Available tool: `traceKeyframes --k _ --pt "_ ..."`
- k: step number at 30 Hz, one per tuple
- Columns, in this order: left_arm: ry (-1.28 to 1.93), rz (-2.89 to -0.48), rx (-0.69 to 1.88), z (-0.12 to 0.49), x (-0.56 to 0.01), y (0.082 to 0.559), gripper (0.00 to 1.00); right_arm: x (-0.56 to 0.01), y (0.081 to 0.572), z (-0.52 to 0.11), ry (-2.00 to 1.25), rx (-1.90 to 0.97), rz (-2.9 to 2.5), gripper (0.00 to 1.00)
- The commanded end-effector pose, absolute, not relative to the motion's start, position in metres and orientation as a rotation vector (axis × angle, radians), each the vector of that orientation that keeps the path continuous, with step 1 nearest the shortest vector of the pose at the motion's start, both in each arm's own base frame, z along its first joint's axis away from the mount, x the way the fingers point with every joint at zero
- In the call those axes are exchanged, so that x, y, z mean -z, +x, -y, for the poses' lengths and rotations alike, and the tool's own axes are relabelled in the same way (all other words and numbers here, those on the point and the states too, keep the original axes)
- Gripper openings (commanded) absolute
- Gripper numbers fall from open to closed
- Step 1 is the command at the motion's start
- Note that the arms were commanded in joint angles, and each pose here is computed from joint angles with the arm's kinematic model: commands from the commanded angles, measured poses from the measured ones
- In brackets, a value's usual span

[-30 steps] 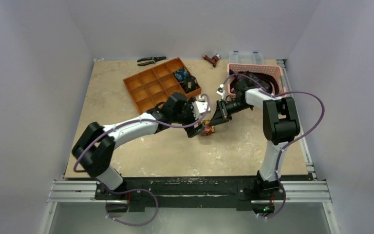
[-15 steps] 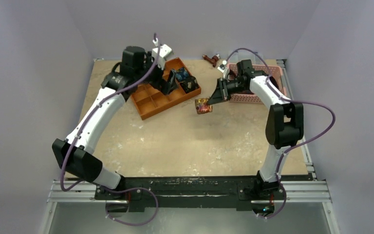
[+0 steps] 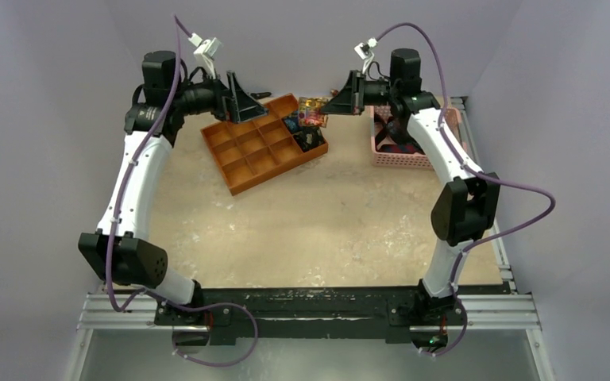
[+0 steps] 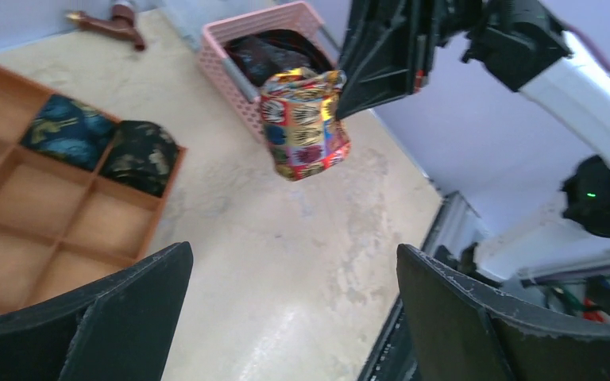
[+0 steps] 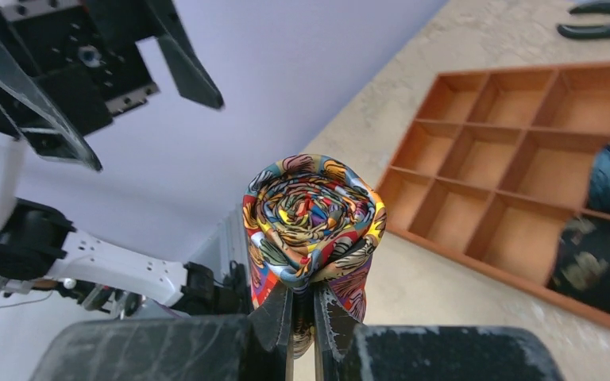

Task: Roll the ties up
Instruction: Place the tie in the storage box.

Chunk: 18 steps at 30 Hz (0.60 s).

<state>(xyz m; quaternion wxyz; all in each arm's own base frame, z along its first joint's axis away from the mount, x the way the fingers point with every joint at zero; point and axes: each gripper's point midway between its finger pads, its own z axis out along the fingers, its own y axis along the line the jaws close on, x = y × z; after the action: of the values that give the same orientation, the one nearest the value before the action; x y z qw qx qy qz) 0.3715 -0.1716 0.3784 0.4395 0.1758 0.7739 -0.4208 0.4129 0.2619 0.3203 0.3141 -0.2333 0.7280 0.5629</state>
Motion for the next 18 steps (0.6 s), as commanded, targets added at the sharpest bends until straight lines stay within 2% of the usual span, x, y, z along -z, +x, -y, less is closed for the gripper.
traceKeyframes --k 1,4,14,18 --pt "0.467 -1.77 1.378 0.197 -0.414 0.352 1.0 -0.395 0.391 -0.288 -0.715 -1.581 -1.702 0.0" --pt "0.445 -1.665 1.407 0.202 -0.421 0.363 1.0 -0.406 0.381 -0.3 -0.758 -1.624 -1.654 0.0" --pt "0.448 -1.664 1.476 0.23 -0.405 0.362 1.0 -0.421 0.354 -0.316 -0.798 -1.691 -1.604 0.0" --pt "0.47 -1.654 1.537 0.239 -0.404 0.356 0.93 -0.422 0.353 -0.318 -0.801 -1.694 -1.599 0.0"
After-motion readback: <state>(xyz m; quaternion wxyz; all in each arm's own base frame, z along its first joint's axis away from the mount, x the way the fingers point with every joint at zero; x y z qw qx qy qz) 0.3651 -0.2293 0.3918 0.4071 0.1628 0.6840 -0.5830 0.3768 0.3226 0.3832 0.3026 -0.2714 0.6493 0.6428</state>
